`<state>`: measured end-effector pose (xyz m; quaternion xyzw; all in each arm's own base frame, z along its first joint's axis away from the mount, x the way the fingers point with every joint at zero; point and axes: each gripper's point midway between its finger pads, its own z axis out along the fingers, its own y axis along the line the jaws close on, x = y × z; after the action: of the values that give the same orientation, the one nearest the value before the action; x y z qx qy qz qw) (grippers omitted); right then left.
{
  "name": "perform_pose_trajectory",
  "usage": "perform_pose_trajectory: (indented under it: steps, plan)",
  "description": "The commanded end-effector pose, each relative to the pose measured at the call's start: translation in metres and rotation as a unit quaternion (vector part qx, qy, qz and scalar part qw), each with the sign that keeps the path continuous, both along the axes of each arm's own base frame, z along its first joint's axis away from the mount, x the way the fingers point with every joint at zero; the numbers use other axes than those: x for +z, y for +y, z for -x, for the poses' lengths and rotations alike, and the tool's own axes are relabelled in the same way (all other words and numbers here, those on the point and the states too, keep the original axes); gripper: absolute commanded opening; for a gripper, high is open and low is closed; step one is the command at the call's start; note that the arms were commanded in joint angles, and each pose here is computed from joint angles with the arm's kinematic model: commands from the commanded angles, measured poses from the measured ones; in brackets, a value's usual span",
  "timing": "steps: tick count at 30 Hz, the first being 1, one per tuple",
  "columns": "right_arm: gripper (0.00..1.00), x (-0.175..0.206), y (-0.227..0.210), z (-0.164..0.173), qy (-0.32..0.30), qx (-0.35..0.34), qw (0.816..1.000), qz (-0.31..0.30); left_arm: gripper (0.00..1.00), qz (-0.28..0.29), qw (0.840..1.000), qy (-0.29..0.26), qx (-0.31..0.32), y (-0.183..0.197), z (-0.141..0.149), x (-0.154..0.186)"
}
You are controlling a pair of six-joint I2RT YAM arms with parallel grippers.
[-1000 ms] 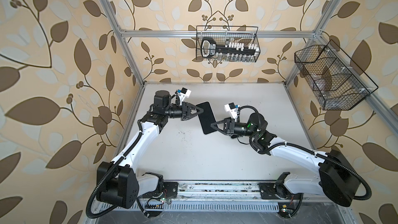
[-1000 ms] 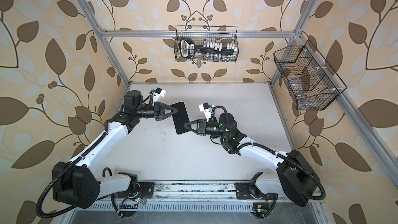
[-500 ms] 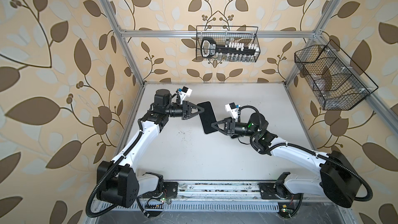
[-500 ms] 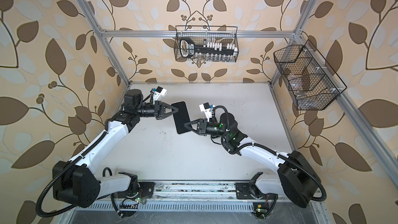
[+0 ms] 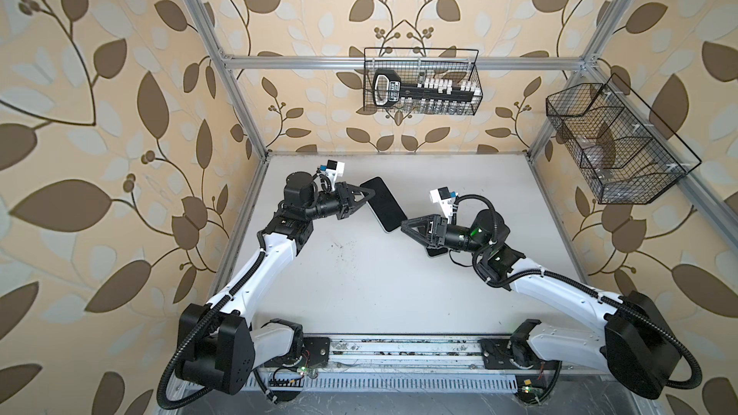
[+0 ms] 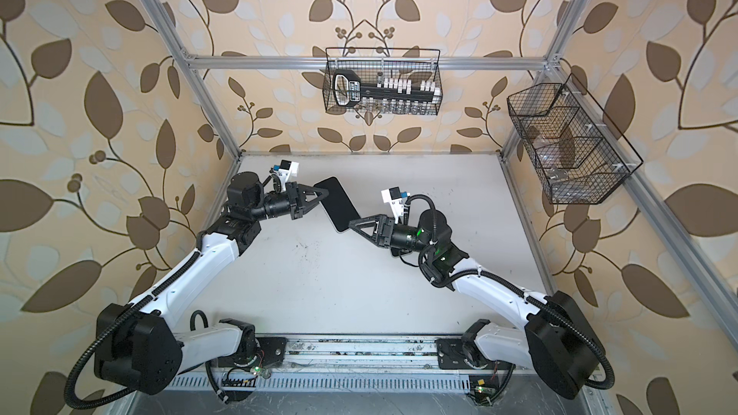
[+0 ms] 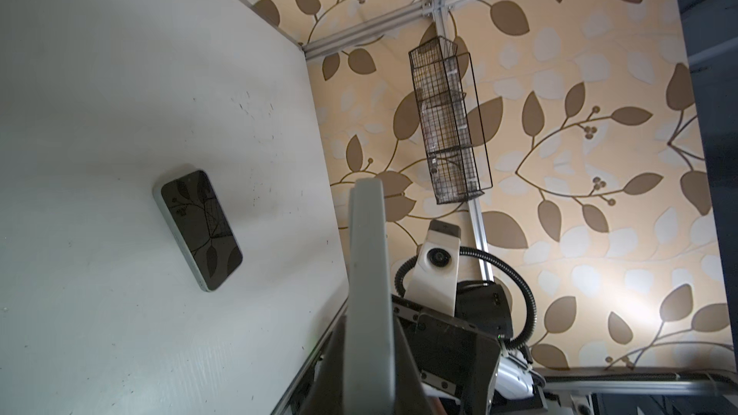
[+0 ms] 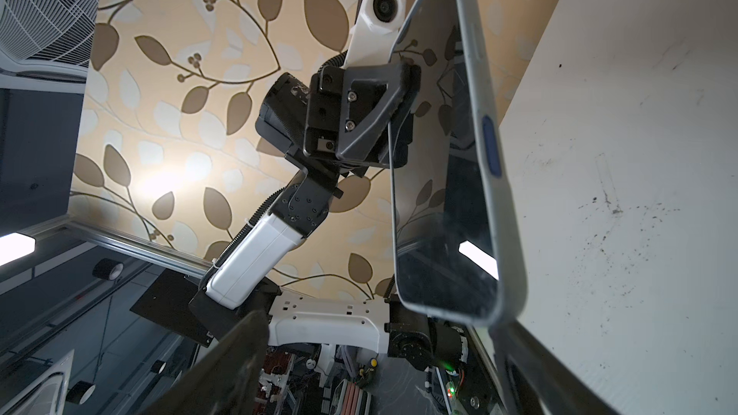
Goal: Take the phone out of the phone case
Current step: Pass the phone, then remove the phone case from the phone.
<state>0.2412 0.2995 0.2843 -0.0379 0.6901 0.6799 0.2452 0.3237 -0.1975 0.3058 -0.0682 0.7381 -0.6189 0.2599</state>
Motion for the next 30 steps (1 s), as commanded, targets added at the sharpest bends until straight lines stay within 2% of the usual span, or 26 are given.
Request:
perform_pose_trajectory:
  steps: [1, 10, 16, 22, 30]
  plan:
    - [0.86, 0.003, -0.008, 0.003, -0.007, -0.010, 1.000, -0.021, 0.00, 0.066, 0.994, -0.068, 0.060, 0.013, -0.007, 0.050]
    - [0.76, 0.014, 0.000, 0.011, -0.041, -0.002, 0.998, -0.043, 0.00, 0.130, 0.986, -0.084, 0.055, 0.010, 0.000, 0.062]
    - [0.60, 0.020, 0.010, 0.002, -0.042, 0.002, 0.997, -0.060, 0.00, 0.128, 0.987, -0.084, 0.043, 0.005, 0.008, 0.059]
    - [0.57, 0.027, 0.021, -0.006, -0.047, 0.006, 0.997, -0.066, 0.00, 0.117, 0.989, -0.085, 0.036, 0.001, 0.015, 0.057]
    - [0.48, 0.030, 0.028, -0.014, -0.040, 0.002, 0.996, -0.079, 0.00, 0.112, 0.989, -0.085, 0.038, 0.000, 0.017, 0.053]
